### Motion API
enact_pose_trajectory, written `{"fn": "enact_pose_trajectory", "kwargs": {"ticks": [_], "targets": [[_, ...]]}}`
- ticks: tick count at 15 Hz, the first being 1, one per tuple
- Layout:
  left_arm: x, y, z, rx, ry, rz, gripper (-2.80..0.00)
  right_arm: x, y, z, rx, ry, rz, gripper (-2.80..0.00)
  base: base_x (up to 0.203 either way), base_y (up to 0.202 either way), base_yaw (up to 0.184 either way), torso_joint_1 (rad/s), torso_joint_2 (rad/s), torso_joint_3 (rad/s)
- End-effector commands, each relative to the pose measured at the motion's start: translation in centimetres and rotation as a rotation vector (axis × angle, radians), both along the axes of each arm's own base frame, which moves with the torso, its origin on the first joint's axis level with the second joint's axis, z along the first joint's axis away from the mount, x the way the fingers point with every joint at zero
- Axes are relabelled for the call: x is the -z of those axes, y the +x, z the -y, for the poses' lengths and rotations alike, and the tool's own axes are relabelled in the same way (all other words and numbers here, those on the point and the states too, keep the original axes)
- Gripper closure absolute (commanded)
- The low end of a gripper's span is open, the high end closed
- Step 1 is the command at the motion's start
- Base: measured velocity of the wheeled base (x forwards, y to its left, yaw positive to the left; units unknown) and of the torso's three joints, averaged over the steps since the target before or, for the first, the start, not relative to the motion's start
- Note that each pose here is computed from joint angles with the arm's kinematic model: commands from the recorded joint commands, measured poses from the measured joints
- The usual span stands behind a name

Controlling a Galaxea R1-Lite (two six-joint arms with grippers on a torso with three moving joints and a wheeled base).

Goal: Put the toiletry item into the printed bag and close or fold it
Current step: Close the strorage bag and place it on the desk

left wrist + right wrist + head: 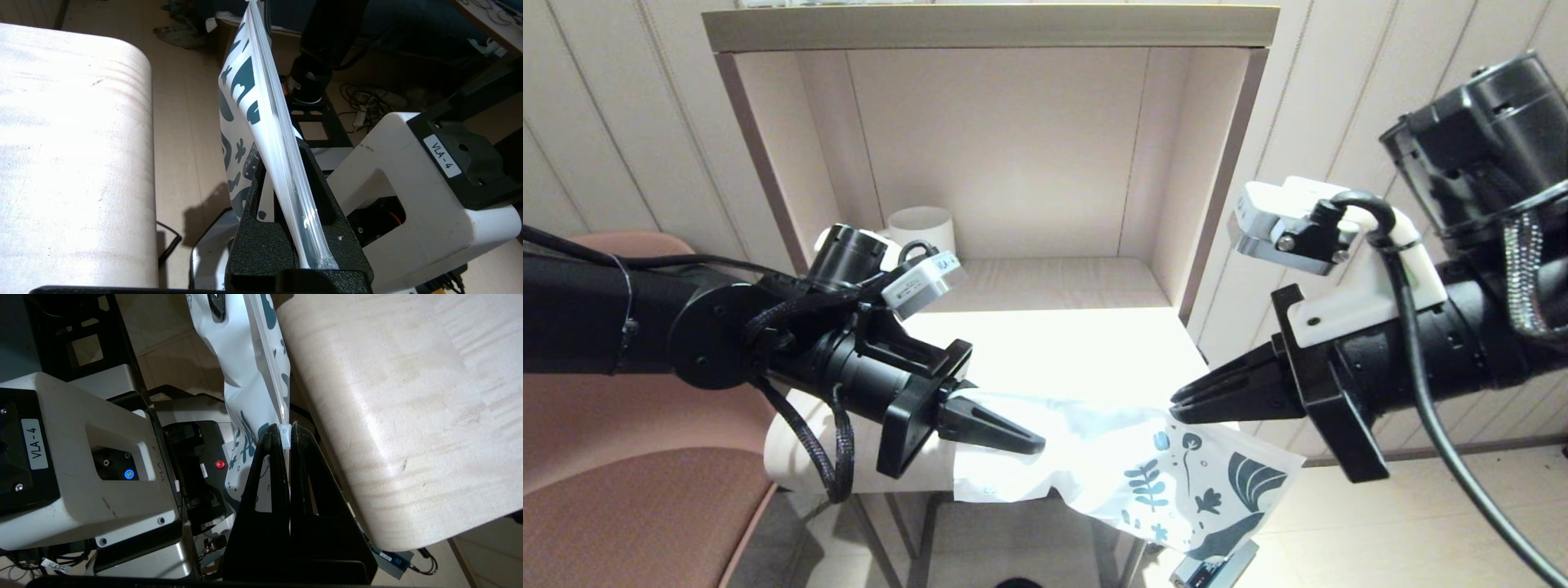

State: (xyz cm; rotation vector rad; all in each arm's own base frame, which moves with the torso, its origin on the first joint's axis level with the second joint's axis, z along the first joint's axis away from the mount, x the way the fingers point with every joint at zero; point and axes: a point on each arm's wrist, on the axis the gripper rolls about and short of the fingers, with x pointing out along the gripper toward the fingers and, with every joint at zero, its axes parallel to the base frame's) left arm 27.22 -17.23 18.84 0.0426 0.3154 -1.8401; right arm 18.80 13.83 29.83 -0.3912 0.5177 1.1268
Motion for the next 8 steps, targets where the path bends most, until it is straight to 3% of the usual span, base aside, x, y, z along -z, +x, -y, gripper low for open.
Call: {"fn": "enact_pose_trajectory", "kwargs": {"ticks": [1, 8], "targets": [[-0.1, 0.0, 0.0, 0.006, -0.006, 0.002, 0.0, 0.4, -0.9, 1.1, 0.011, -0.003, -0.011, 0.0, 0.0, 0.0, 0.0, 0.0, 0.0, 0.0], [0.0, 0.0, 0.0, 0.006, -0.005, 0.0, 0.0, 1.0, -2.3, 3.2, 0.06, 0.005, -0.005, 0.0, 0.0, 0.0, 0.0, 0.0, 0.0, 0.0]]}}
